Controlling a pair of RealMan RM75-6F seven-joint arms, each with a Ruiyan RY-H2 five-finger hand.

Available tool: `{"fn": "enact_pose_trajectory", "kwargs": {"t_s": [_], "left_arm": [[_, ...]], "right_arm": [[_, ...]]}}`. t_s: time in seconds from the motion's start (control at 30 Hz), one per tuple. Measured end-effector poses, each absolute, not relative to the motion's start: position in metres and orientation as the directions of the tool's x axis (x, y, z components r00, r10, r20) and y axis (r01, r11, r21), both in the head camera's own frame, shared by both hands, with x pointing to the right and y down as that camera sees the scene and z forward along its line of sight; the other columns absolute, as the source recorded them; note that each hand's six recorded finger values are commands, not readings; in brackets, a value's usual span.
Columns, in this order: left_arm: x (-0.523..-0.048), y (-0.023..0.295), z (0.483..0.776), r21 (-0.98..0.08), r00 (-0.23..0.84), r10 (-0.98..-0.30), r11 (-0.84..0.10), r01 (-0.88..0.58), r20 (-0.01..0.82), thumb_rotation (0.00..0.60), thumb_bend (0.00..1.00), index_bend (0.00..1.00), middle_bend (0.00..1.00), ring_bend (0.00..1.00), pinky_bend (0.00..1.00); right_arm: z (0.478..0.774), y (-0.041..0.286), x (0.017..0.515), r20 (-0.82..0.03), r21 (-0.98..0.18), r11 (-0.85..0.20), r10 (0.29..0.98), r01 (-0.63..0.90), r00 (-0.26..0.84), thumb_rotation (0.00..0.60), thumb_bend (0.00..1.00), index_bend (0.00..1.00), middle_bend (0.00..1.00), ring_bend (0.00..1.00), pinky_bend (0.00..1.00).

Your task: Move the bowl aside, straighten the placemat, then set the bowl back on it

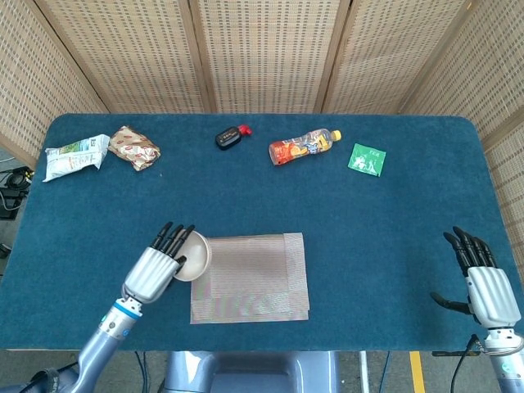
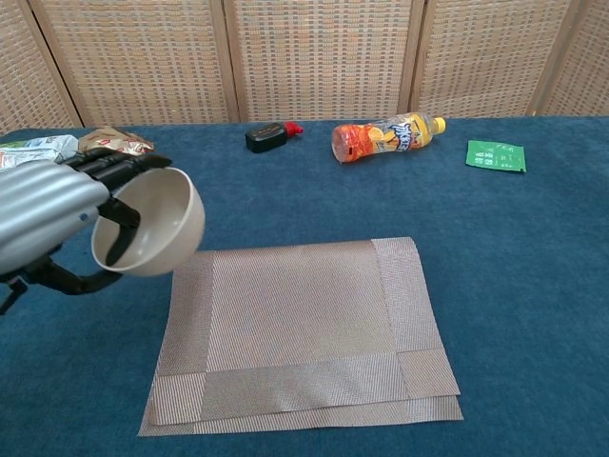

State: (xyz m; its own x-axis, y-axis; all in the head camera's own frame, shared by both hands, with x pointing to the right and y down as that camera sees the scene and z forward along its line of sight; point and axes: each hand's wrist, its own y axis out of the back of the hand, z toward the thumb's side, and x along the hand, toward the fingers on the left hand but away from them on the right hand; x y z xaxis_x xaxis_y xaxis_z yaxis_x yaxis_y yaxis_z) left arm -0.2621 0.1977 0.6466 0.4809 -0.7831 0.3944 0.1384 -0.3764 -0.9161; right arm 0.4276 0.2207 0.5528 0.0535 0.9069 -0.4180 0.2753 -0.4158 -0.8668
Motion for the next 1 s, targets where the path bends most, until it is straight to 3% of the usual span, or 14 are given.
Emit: {"fn": "enact_pose_trajectory", "kwargs": {"t_s": [0.5,1.0], "left_arm": [[-0.382,0.164,0.663,-0.883,0.239,-0.851,-0.437,0.169,0.467,0.600,0.41,0.63,0.00,0.00,0.00],[-0.440,0.188,0.694,-0.820,0.113,-0.816,-0.546,0.174,0.567,0.600,0.41,0.58,0.00,0.00,0.00]], "right_arm": [[0.556,0.223,0.422,-0.428,-0.866,-0.428,0.902,0.258,0.062,0.600,0.02,0.00,0.00,0.00,0.00],[0.556,0.224,0.421,-0.429,-0.863,-0.430,0.901,0.265,0.065,0.600,0.02,0.00,0.00,0.00,0.00]]}}
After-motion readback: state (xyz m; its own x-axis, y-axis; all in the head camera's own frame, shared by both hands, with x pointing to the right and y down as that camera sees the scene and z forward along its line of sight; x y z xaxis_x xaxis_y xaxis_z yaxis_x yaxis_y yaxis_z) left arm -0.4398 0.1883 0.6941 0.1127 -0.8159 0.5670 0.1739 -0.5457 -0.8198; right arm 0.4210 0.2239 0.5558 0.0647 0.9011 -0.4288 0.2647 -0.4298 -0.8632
